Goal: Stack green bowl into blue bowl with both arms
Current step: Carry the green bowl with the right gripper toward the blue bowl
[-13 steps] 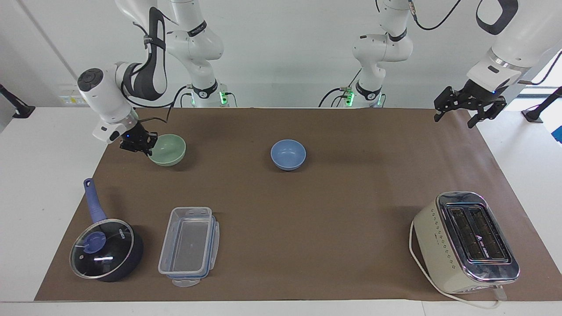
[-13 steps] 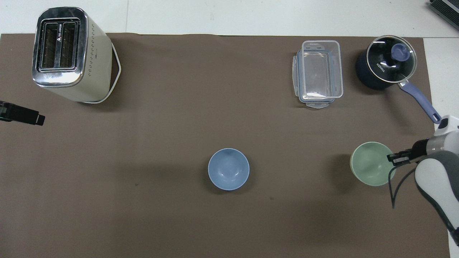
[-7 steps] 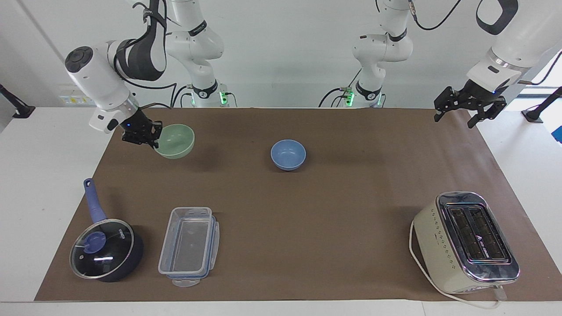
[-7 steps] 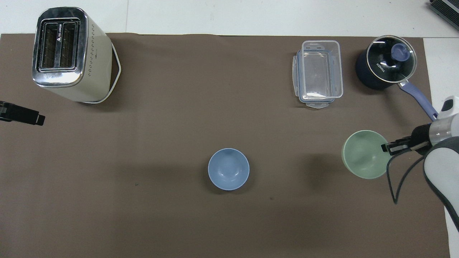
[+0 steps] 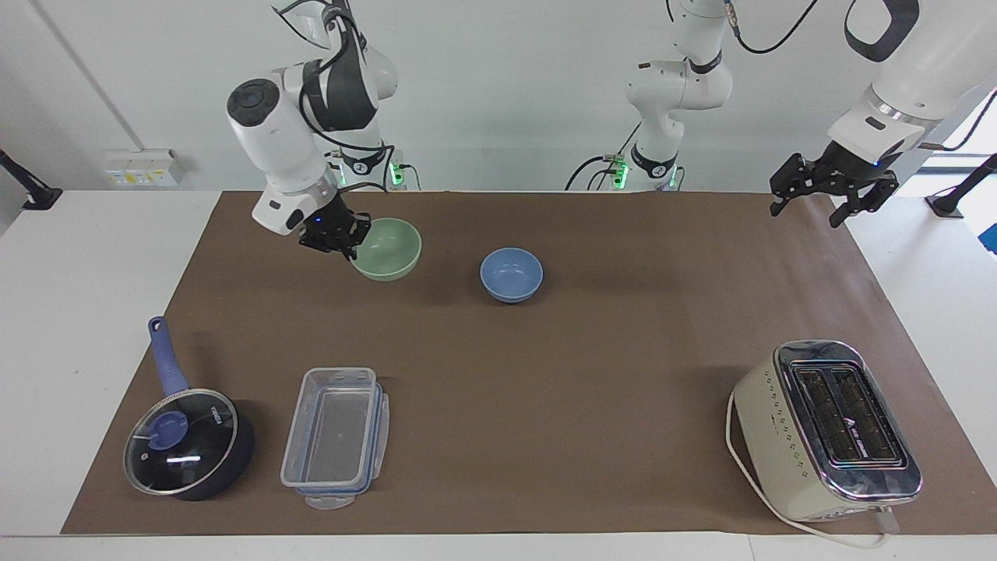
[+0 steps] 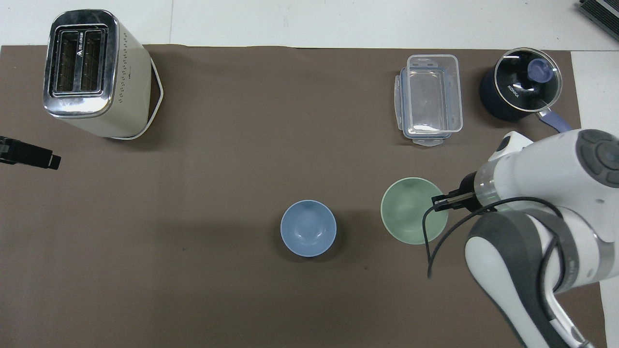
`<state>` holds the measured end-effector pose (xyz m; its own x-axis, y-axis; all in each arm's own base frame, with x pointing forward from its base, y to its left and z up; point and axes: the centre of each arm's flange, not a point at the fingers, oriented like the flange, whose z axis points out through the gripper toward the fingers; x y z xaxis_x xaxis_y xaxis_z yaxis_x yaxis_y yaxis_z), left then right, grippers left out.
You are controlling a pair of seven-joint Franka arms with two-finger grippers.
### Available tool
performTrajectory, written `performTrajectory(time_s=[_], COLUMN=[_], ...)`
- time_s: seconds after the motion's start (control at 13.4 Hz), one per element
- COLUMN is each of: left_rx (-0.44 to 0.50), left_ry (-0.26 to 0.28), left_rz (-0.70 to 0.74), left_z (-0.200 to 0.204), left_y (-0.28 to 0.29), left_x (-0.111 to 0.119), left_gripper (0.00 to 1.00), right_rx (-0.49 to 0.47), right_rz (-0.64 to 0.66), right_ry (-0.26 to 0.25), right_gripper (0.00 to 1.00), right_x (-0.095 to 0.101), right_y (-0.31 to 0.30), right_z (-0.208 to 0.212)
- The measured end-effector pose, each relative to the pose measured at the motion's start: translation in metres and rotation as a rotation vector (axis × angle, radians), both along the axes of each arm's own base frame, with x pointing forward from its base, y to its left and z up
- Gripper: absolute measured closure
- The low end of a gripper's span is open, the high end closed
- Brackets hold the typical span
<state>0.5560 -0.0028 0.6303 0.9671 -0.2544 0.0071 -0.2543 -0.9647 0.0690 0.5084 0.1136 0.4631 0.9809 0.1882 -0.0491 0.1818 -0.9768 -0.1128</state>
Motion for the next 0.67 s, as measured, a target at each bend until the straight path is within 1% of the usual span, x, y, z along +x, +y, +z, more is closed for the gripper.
performTrajectory(time_s=[0.22, 0.37, 0.67], left_rx=[0.0, 0.0, 0.0], left_ry=[0.0, 0.0, 0.0], left_rz=[-0.001, -0.001, -0.001], left_z=[0.0, 0.0, 0.0], left_y=[0.0, -0.001, -0.001], left_x=[0.0, 0.0, 0.0], left_gripper=[0.0, 0.0, 0.0], right_rx=[-0.007, 0.005, 0.013], right_rz=[-0.026, -0.043, -0.059], right_ry=[-0.004, -0.005, 0.007], right_gripper=[0.95, 0.95, 0.95], right_x=[-0.012, -0.019, -0.031], right_y=[0.065, 0.1, 0.144], right_z=[-0.008, -0.018, -0.042])
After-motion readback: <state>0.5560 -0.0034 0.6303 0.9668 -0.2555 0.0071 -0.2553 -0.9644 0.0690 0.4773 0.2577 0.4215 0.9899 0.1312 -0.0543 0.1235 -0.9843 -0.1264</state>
